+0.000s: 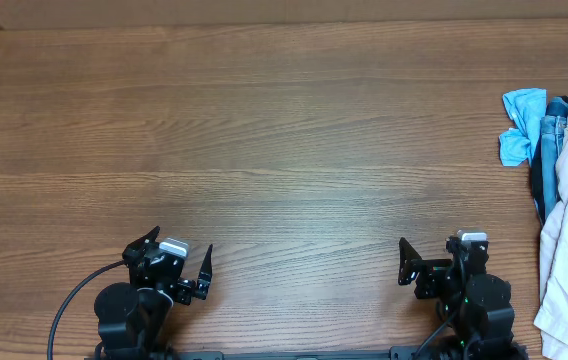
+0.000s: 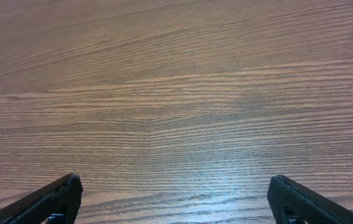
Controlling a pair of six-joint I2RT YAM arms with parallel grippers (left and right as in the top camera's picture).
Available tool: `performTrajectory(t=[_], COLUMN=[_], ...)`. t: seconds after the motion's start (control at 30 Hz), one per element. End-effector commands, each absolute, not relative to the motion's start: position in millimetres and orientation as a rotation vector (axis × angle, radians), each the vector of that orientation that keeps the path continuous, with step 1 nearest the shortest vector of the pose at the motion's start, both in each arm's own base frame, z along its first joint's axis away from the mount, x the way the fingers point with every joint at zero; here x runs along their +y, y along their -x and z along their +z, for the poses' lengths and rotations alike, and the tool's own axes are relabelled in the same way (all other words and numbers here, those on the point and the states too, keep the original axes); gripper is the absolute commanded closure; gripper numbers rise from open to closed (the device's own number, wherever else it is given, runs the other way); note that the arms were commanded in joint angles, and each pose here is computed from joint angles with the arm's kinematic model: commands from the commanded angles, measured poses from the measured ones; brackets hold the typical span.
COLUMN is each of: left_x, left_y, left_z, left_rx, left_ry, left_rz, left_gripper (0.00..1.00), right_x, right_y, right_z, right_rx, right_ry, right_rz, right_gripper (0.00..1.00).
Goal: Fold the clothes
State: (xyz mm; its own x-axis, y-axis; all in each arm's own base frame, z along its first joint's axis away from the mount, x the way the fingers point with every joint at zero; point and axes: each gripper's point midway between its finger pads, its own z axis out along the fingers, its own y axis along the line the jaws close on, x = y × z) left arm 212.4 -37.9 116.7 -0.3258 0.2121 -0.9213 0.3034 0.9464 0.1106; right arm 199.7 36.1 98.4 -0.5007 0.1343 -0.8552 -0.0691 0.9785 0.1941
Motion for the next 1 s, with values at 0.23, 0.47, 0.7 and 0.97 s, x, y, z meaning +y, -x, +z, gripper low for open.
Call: performTrajectory(t=[0.23,0.47,0.7,0.97], left_x=[-40.3,-43.0,-57.7,-64.0], left_y=[-211.2,-212.5,-206.4,-205.2], left_z=[116.6,121.5,119.9,148.0], left_rx=[1.91,1.887,1.925,1.899], left_ry=[-0.406,-0.413,-0.294,-0.035], left_rz=[-0.097,-0.111,-0.325,-0.561], left_gripper=[0.0,0.0,0.0,0.0], right_x=[34.0,37.7,63.4,90.2], right_y=[-199.7,-204.1,-207.3,-197.9], right_z=[91.6,101.0,122.5,134.6], right_rx=[2.093,2.052,1.967,1.959], right_ry=[-0.048,-0.038,0.052,0.016], right_rz=[0.226,0.251,0.41,0.678], right_gripper=[0.0,0.0,0.0,0.0])
